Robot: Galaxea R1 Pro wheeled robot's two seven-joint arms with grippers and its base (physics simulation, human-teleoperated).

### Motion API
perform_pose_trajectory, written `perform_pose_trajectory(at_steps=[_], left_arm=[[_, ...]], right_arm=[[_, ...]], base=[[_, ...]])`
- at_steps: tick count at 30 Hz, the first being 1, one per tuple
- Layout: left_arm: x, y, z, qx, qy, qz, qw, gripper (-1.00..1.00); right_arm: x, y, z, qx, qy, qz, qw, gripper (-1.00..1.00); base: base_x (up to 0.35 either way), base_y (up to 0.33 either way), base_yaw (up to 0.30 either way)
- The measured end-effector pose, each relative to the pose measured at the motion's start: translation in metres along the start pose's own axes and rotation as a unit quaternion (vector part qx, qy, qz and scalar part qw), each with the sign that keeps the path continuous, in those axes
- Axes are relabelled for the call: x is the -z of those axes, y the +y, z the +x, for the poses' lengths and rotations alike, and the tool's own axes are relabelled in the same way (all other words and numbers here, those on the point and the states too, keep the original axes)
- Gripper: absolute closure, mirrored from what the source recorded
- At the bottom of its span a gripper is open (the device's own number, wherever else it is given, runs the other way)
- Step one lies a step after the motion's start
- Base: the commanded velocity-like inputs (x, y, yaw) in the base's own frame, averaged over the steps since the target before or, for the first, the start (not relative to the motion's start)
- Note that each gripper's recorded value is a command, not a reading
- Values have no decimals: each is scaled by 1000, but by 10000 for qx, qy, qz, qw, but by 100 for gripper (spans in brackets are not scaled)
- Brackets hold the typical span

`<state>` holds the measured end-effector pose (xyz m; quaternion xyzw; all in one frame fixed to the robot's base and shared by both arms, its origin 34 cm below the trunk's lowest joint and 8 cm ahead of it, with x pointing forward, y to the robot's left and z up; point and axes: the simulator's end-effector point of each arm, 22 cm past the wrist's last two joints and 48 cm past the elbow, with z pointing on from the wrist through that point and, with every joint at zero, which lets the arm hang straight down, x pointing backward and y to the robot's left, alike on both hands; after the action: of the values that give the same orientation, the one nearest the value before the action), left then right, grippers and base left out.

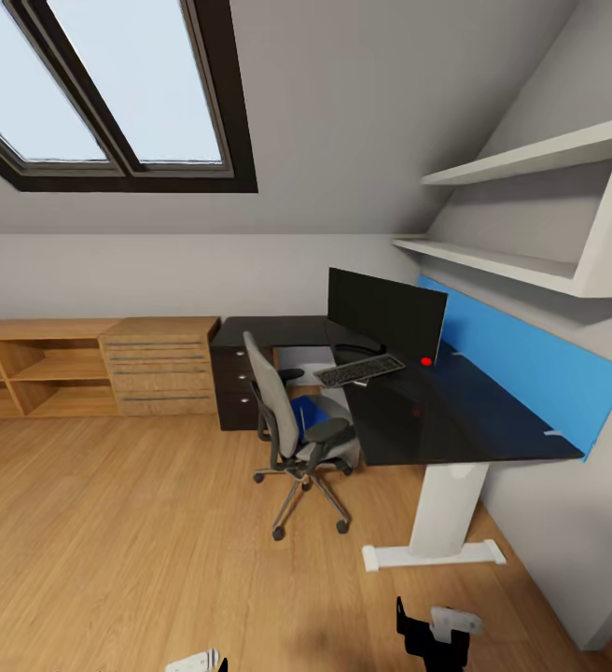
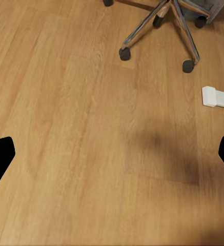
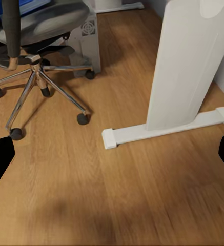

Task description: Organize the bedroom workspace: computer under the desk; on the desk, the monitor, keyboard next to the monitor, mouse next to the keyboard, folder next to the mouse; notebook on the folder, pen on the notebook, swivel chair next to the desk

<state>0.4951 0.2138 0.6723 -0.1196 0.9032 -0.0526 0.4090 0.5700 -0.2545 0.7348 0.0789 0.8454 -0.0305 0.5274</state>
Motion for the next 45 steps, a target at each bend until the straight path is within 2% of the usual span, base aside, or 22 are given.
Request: perform_pose_trajectory(at_steps=[10,27,35,45], left_arm=[[0,0,0,0,1,0,10000,-100],[0,0,1,-1,9,-2,10000,-100],[0,0,1,1,14,-4,10000,-100],[0,0,1,-1,-1,-3,10000,-100]], right_arm=[[3,19,2,-110,25,-72,9999,-100],[3,19,3,-119,37,-65,9999,-100],[3,17,3,-102,39,-62,9999,-100],[3,11,5,-61,54,-41,10000,-100]], base=[[13,3,220],[1,0,259],[27,0,53],[271,0,6]])
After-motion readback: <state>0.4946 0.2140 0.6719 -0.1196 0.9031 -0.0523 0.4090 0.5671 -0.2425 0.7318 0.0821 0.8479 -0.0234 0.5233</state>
